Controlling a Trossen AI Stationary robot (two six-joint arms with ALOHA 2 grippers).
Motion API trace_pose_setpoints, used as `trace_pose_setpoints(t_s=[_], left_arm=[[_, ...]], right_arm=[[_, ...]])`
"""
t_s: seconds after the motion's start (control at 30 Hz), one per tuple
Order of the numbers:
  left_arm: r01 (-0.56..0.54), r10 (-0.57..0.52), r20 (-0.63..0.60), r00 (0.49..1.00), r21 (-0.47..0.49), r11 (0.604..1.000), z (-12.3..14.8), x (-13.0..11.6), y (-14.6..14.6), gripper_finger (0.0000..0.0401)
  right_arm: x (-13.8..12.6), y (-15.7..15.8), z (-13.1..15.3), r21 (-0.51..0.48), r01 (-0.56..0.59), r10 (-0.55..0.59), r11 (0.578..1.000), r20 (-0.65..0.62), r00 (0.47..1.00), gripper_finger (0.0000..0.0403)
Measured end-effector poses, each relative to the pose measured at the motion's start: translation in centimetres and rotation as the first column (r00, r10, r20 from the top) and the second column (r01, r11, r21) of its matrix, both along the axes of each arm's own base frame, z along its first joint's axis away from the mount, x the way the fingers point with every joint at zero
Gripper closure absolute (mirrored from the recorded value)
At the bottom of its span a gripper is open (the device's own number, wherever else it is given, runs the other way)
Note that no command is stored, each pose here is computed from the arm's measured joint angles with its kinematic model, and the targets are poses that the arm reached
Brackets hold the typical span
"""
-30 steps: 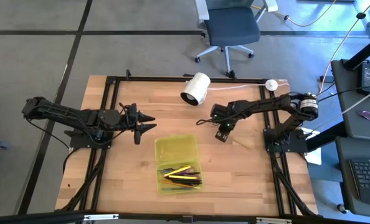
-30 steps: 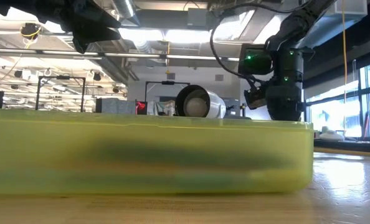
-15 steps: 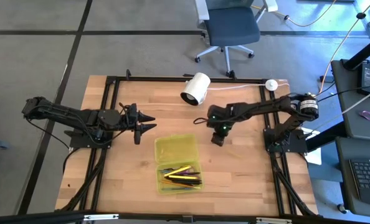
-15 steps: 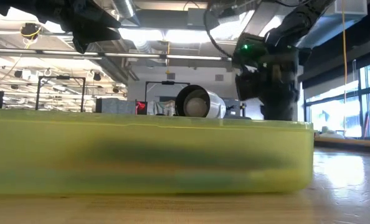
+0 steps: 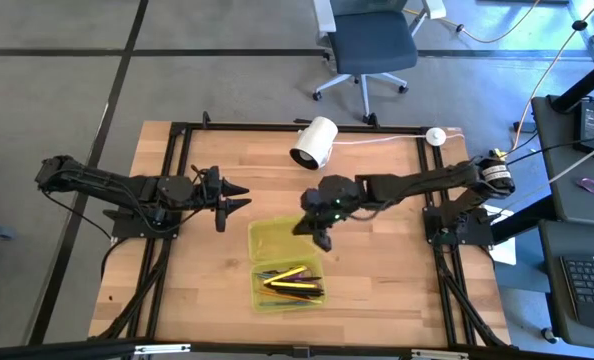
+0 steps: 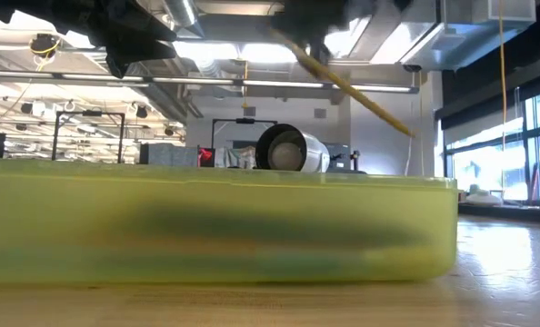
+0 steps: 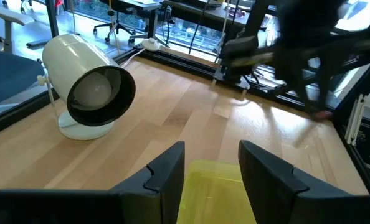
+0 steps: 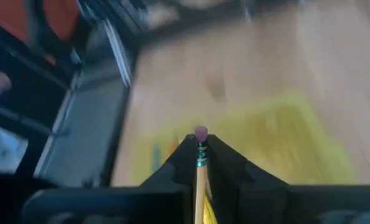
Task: Pick & place school supplies into a supply box
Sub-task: Put the yellow pencil into the yellow supply box
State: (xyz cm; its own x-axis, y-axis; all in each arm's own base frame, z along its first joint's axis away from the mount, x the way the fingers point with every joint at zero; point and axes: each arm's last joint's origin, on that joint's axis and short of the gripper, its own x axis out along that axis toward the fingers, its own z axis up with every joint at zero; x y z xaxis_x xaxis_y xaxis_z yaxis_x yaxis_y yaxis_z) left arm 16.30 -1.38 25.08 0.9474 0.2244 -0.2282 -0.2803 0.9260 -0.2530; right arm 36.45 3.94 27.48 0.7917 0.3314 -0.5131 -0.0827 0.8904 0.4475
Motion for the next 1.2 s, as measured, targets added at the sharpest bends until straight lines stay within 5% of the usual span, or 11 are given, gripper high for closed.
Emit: trace_pose_setpoints(t_s=[0.23,0.63,1.2], left_arm=[[0.001,-0.001,-0.009,1.0,0.001,1.0,-0.1,0.0,0.0,0.0258],[0.003,-0.002,-0.057,0.998,0.006,1.0,-0.5,-0.1,0.0,0.0258],[0.006,-0.005,-0.044,0.999,0.005,1.0,-0.4,-0.1,0.0,0.0258]], right_arm=[[2.7,3.7,0.4,-0.022,-0.017,0.019,1.0,0.104,0.994,0.0371],[6.8,7.2,-6.0,0.058,-0.111,0.115,0.992,-0.062,0.991,0.0371],[7.8,8.1,-11.6,0.03,-0.135,0.138,0.99,-0.171,0.976,0.037]])
